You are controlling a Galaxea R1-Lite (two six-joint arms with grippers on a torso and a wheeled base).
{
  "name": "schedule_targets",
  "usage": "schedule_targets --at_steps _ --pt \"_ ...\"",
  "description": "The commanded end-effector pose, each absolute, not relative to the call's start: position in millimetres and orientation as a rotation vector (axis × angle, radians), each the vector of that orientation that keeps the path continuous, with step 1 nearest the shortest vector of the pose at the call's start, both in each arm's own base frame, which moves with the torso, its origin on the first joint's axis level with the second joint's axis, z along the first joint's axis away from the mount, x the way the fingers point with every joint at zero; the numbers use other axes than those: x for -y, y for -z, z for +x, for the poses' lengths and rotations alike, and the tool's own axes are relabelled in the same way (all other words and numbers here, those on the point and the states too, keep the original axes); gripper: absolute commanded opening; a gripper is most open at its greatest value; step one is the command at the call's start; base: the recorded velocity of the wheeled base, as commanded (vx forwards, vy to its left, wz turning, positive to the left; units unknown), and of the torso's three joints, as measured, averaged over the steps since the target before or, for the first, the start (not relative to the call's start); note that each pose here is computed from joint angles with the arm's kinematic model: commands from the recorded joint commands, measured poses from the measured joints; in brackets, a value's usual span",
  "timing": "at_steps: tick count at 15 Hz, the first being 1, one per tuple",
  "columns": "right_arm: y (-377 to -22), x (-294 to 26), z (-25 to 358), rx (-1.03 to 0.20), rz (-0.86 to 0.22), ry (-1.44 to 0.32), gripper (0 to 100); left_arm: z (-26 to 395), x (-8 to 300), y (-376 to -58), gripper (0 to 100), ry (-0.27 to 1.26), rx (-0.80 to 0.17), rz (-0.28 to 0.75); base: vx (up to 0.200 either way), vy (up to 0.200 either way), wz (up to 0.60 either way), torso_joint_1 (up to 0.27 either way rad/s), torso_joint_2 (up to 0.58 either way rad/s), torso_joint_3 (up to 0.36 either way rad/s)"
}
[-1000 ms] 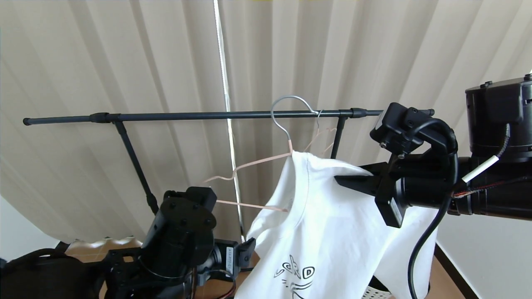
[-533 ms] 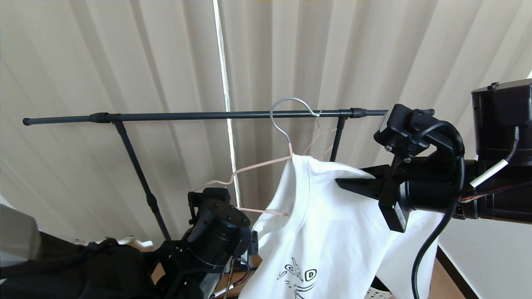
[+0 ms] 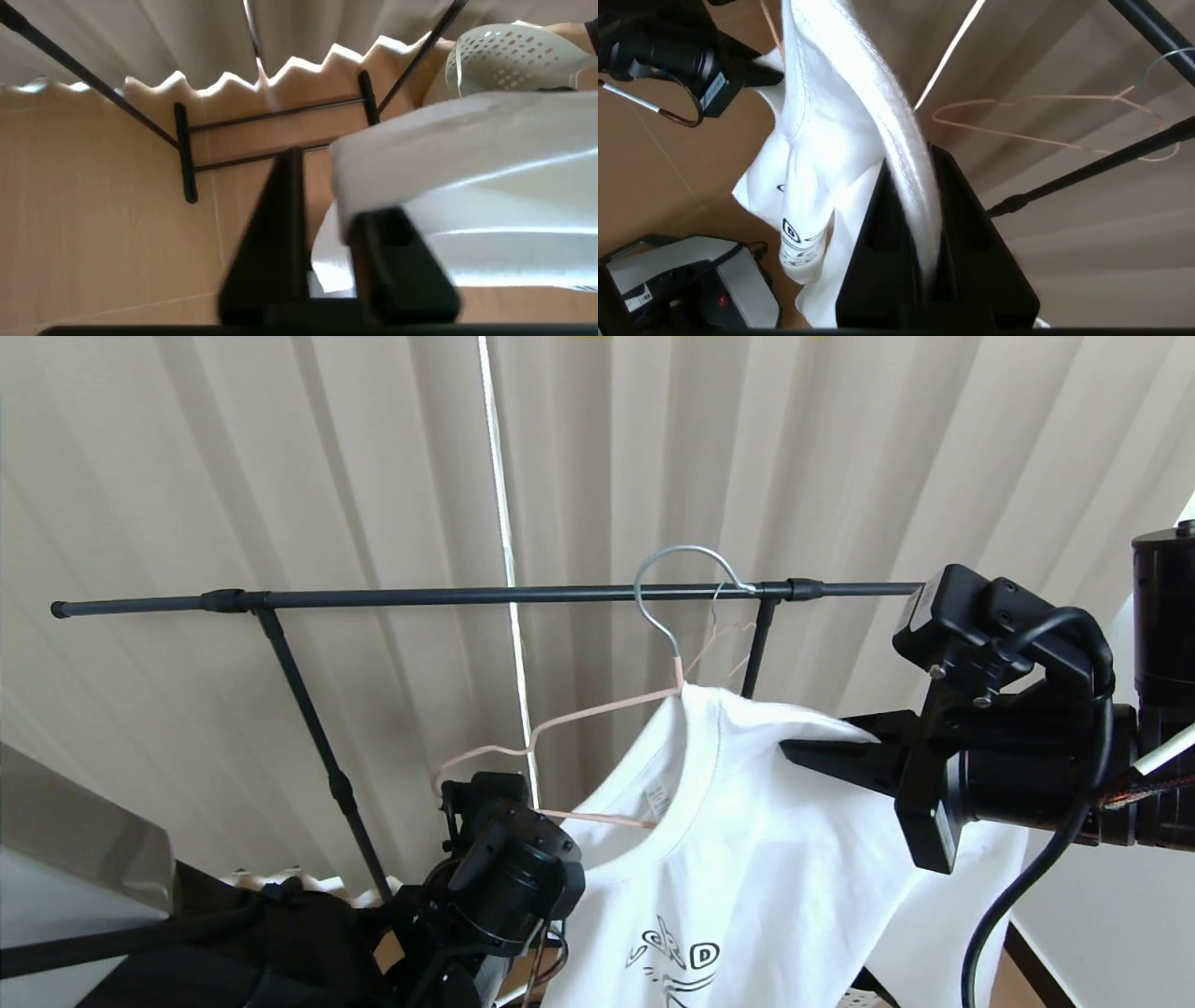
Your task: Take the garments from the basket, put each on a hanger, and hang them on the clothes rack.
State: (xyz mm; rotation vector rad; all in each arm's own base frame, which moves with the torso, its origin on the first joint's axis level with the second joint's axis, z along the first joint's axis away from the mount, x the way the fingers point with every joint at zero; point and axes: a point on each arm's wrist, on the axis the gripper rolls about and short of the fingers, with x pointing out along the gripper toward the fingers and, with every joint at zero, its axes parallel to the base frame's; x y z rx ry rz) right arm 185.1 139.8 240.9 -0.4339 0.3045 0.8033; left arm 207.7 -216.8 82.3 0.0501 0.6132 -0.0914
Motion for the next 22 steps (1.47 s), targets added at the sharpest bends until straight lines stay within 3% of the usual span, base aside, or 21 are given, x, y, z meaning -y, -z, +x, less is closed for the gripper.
schedule_targets --at_steps 1,5,11,20,22 --pt "-236.4 -136.4 182.5 -0.318 -0.400 -0.810 0 204.1 208.1 -106.4 0 0.095 -0.556 -0.001 0.000 0.000 0.00 0.000 0.00 0.000" --pt "-209.4 -121.2 188.8 -0.282 -0.344 -0.810 0 205.7 196.2 -125.9 0 0.089 -0.505 -0.009 0.000 0.000 0.00 0.000 0.00 0.000" --pt "-177.0 -104.9 181.5 -0.271 -0.248 -0.832 0 212.6 186.0 -125.6 0 0.049 -0.506 -0.013 0.000 0.000 0.00 0.000 0.00 0.000" --pt "-179.9 -92.9 184.4 -0.245 -0.242 -0.795 0 238.9 168.8 -131.6 0 -0.023 -0.485 0.014 0.000 0.000 0.00 0.000 0.00 0.000" --pt "-173.4 -87.9 183.2 -0.249 -0.293 -0.786 0 246.1 168.0 -136.0 0 -0.028 -0.471 0.018 0.000 0.000 0.00 0.000 0.00 0.000"
